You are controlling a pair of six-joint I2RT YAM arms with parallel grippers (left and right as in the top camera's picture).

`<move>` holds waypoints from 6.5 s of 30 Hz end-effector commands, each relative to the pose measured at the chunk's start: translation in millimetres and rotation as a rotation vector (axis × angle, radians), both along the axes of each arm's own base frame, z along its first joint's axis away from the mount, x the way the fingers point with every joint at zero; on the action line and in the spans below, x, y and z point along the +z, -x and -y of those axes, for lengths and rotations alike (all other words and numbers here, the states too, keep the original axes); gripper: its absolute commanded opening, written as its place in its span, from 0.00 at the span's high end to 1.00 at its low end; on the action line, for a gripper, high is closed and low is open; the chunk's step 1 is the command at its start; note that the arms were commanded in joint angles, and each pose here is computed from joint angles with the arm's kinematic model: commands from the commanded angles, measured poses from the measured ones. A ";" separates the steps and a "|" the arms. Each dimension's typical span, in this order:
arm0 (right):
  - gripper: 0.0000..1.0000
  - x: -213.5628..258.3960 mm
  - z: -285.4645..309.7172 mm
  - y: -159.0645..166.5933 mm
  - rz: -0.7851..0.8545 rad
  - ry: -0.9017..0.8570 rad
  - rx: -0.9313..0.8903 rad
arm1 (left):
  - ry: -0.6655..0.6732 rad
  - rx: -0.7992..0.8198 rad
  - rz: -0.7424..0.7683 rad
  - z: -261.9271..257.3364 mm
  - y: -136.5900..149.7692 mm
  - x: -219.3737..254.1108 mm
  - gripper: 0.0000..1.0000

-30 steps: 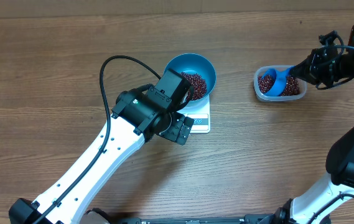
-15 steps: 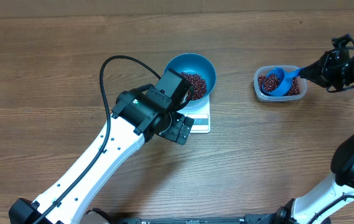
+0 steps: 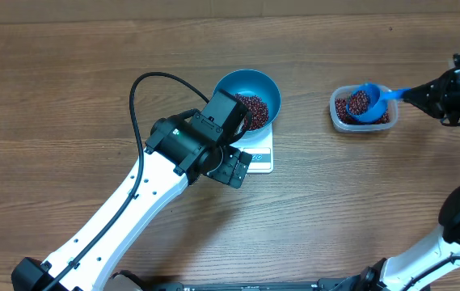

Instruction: Scoop item into bowl and weigh 150g on scale

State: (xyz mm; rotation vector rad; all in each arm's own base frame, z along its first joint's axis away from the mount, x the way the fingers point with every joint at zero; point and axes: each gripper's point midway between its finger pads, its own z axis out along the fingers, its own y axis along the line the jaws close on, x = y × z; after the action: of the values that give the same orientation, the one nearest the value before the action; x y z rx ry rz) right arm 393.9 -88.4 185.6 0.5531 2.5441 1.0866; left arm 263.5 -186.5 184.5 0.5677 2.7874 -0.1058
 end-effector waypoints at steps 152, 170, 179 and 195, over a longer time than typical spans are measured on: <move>0.96 87.6 -302.1 -27.3 0.675 0.592 0.684 | 0.012 0.008 0.023 1.4 -3.5 7.7 0.00; 0.96 87.9 -304.2 -26.4 0.715 0.619 0.734 | 0.012 0.008 0.023 1.5 -3.5 7.7 0.00; 0.96 92.3 -317.5 -19.2 0.774 0.575 0.805 | 0.012 0.008 0.023 1.5 -3.5 7.7 0.00; 0.96 94.8 -312.5 -28.6 0.738 0.581 0.712 | 0.012 0.008 0.023 1.4 -3.5 7.7 0.00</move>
State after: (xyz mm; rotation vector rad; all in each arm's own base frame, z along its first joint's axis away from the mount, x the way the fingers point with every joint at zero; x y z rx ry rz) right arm 424.4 222.4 254.9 -0.8222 2.2534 0.4885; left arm 263.5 -186.5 184.5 0.5677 2.7874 -0.1058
